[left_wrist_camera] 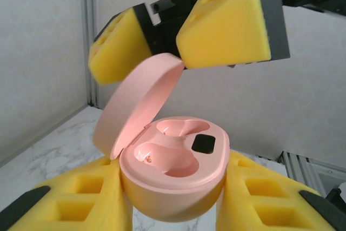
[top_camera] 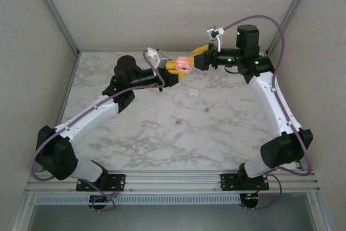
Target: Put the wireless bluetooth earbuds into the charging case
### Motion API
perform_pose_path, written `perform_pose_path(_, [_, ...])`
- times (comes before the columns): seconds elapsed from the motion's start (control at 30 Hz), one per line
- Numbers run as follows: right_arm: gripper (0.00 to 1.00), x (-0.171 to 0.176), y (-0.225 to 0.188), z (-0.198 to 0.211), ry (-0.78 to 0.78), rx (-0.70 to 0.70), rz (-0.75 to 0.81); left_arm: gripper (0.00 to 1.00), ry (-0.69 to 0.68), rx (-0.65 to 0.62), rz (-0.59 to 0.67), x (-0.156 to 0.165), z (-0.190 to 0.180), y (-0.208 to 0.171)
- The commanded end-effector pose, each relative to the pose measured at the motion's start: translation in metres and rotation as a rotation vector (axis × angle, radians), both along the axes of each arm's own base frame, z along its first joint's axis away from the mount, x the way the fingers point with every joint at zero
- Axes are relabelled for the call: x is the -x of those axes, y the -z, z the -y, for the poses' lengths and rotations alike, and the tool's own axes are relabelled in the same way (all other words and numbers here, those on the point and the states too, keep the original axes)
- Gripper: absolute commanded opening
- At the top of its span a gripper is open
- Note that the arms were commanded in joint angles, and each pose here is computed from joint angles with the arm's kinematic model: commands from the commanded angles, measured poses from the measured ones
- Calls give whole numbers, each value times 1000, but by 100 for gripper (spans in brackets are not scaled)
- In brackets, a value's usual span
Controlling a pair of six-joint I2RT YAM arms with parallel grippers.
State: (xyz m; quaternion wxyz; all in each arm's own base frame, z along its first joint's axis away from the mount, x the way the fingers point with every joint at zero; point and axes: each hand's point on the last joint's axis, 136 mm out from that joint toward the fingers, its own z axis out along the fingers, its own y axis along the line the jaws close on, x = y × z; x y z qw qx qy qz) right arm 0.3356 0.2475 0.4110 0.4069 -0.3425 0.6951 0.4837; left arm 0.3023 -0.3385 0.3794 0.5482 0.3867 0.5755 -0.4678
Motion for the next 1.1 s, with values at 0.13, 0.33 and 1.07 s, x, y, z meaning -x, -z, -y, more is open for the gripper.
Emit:
perform_pose_path(0.13, [73,23,-14,4,-52,0,69,28,-2,46,44,8,-2,-19])
perform_pose_path(0.33, [73,17,-5,1,-33,-23,-80,28,-17,60,69,9,-4,-25])
perform_pose_path(1.07, [49,35,1,-36,-202,-140,-833,30,-113,24,206,-2,-9,-36])
